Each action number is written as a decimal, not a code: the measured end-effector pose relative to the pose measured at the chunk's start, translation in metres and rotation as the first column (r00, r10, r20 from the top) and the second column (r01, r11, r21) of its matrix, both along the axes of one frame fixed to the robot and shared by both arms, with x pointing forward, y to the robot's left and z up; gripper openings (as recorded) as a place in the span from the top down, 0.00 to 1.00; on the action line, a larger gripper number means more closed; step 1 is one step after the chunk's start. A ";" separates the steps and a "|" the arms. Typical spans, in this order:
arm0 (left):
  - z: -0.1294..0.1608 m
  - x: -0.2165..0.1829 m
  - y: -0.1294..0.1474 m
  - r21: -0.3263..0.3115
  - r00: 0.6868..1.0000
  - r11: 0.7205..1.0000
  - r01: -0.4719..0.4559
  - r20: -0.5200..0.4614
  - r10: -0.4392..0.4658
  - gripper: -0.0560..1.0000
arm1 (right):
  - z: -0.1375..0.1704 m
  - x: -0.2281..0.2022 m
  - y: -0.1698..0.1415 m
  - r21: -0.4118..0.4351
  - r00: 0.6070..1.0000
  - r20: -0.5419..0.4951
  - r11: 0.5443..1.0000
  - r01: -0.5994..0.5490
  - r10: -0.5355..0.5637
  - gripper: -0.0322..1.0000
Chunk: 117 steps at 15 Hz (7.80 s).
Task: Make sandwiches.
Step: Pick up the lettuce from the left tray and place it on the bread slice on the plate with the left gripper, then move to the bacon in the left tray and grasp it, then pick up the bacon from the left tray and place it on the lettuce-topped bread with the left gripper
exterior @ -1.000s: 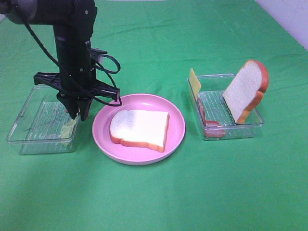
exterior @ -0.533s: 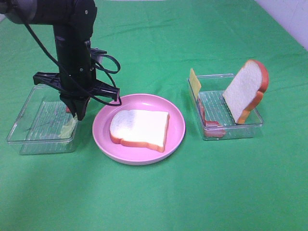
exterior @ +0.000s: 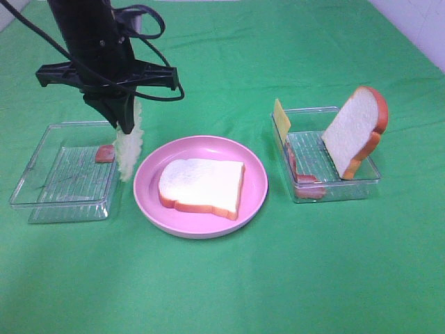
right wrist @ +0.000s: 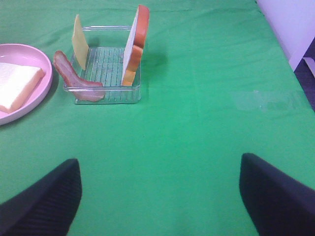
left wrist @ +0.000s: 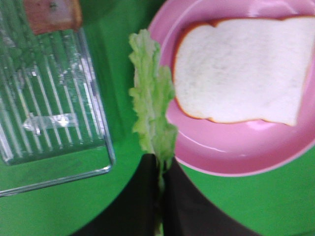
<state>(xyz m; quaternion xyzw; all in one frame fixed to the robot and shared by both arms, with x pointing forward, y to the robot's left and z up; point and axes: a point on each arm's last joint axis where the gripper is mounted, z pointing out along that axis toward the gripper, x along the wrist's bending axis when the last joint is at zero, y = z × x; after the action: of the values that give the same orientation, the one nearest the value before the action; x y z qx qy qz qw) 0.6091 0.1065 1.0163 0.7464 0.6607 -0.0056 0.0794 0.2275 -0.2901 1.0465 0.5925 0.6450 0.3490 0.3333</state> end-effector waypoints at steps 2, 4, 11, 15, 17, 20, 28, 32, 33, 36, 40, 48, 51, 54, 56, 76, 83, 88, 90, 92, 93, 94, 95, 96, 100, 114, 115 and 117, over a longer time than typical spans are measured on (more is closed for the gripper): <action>0.009 -0.002 -0.020 -0.229 0.997 0.970 0.077 0.027 -0.073 0.94 | 0.000 0.000 0.000 0.000 1.000 0.000 1.000 0.000 0.000 0.17; 0.007 0.001 -0.036 -0.382 0.992 0.916 0.122 0.056 -0.109 0.94 | 0.000 0.000 0.000 0.000 1.000 0.000 1.000 0.000 0.000 0.17; -0.067 0.016 -0.056 -0.466 0.987 0.879 0.101 -0.061 -0.146 0.94 | 0.000 0.000 0.000 0.000 1.000 0.000 1.000 0.000 0.000 0.17; -0.080 0.018 -0.048 -0.358 0.987 0.928 0.103 -0.076 -0.139 0.94 | 0.000 0.000 0.000 0.000 1.000 0.000 1.000 0.000 0.000 0.17; -0.083 0.019 -0.041 -0.288 0.991 0.956 0.061 -0.095 -0.092 0.90 | 0.000 0.000 0.000 0.000 1.000 0.000 1.000 0.000 0.000 0.17; -0.084 0.019 -0.038 -0.249 0.992 0.968 0.042 -0.103 -0.070 0.71 | 0.000 0.000 0.000 0.000 1.000 0.000 1.000 0.000 0.000 0.17; -0.041 0.032 -0.044 -0.256 0.996 0.965 0.051 -0.064 -0.069 0.30 | 0.000 0.000 0.000 0.000 1.000 0.000 1.000 0.000 0.000 0.17; 0.008 0.057 -0.029 -0.102 0.989 0.995 0.022 0.146 -0.007 0.30 | 0.000 0.000 0.000 0.000 1.000 0.000 1.000 0.000 0.000 0.17; 0.010 0.060 -0.023 -0.097 0.987 0.995 0.000 0.158 0.015 0.30 | 0.000 0.000 0.000 0.000 1.000 0.000 1.000 0.000 0.000 0.17; 0.011 0.071 0.001 -0.095 0.985 0.994 -0.061 0.157 0.075 0.30 | 0.000 0.000 0.000 0.000 1.000 0.000 1.000 0.000 0.000 0.17; 0.020 0.079 0.032 -0.070 0.975 0.991 -0.118 0.183 0.129 0.30 | 0.000 0.000 0.000 0.000 1.000 0.000 1.000 0.000 0.000 0.17; -0.029 0.062 0.050 0.122 0.988 0.981 -0.148 0.061 0.142 0.30 | 0.000 0.000 0.000 0.000 1.000 0.000 1.000 0.000 0.000 0.17; -0.044 0.065 0.050 0.141 0.989 0.979 -0.146 0.035 0.142 0.30 | 0.000 0.000 0.000 0.000 1.000 0.000 1.000 0.000 0.000 0.17; -0.058 0.068 0.043 0.080 0.988 0.985 -0.152 0.015 0.151 0.30 | 0.000 0.000 0.000 0.000 1.000 0.000 1.000 0.000 0.000 0.17; -0.058 0.072 0.040 0.048 0.987 0.986 -0.157 0.050 0.155 0.30 | 0.000 0.000 0.000 0.000 1.000 0.000 1.000 0.000 0.000 0.17; -0.075 0.080 0.038 0.032 0.986 0.989 -0.144 0.085 0.141 0.43 | 0.000 0.000 0.000 0.000 1.000 0.000 1.000 0.000 0.000 0.17; -0.074 0.081 0.039 0.043 0.986 0.989 -0.139 0.103 0.134 0.78 | 0.000 0.000 0.000 0.000 1.000 0.000 1.000 0.000 0.000 0.17; -0.073 0.081 0.039 0.043 0.985 0.990 -0.138 0.108 0.132 0.95 | 0.000 0.000 0.000 0.000 1.000 0.000 1.000 0.000 0.000 0.17; -0.061 0.080 0.039 0.023 0.984 0.991 -0.133 0.124 0.130 0.95 | 0.000 0.000 0.000 0.000 1.000 0.000 1.000 0.000 0.000 0.17; -0.034 0.075 0.037 -0.030 0.979 0.992 -0.126 0.160 0.130 0.95 | 0.000 0.000 0.000 0.000 1.000 0.000 1.000 0.000 0.000 0.17; -0.014 0.070 0.035 -0.086 0.975 0.990 -0.115 0.180 0.129 0.95 | 0.000 0.000 0.000 0.000 1.000 0.000 1.000 0.000 0.000 0.17; 0.015 0.061 0.025 -0.227 0.974 0.972 -0.069 0.194 0.114 0.95 | 0.000 0.000 0.000 0.000 1.000 0.000 1.000 0.000 0.000 0.17; 0.022 0.058 0.019 -0.298 0.977 0.954 -0.040 0.188 0.099 0.95 | 0.000 0.000 0.000 0.000 1.000 0.000 1.000 0.000 0.000 0.17; 0.025 0.055 0.009 -0.363 0.980 0.932 -0.003 0.184 0.075 0.95 | 0.000 0.000 0.000 0.000 1.000 0.000 1.000 0.000 0.000 0.17; 0.015 0.036 -0.052 -0.488 0.980 0.860 0.148 0.188 -0.061 0.95 | 0.000 0.000 0.000 0.000 1.000 0.000 1.000 0.000 0.000 0.17; -0.064 0.026 -0.058 -0.110 0.997 0.992 0.064 -0.039 -0.069 0.95 | 0.000 0.000 0.000 0.000 1.000 0.000 1.000 0.000 0.000 0.17; -0.064 0.026 -0.058 -0.104 0.997 0.994 0.045 -0.053 -0.050 0.95 | 0.000 0.000 0.000 0.000 1.000 0.000 1.000 0.000 0.000 0.17; -0.064 0.024 -0.057 -0.096 0.997 0.995 0.013 -0.079 -0.021 0.93 | 0.000 0.000 0.000 0.000 1.000 0.000 1.000 0.000 0.000 0.17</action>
<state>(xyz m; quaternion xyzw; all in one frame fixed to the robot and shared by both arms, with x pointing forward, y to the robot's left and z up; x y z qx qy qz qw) 0.6331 0.0497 0.9522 0.7466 0.6559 -0.0675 0.0883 0.2275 -0.2901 1.0465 0.5925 0.6450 0.3490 0.3333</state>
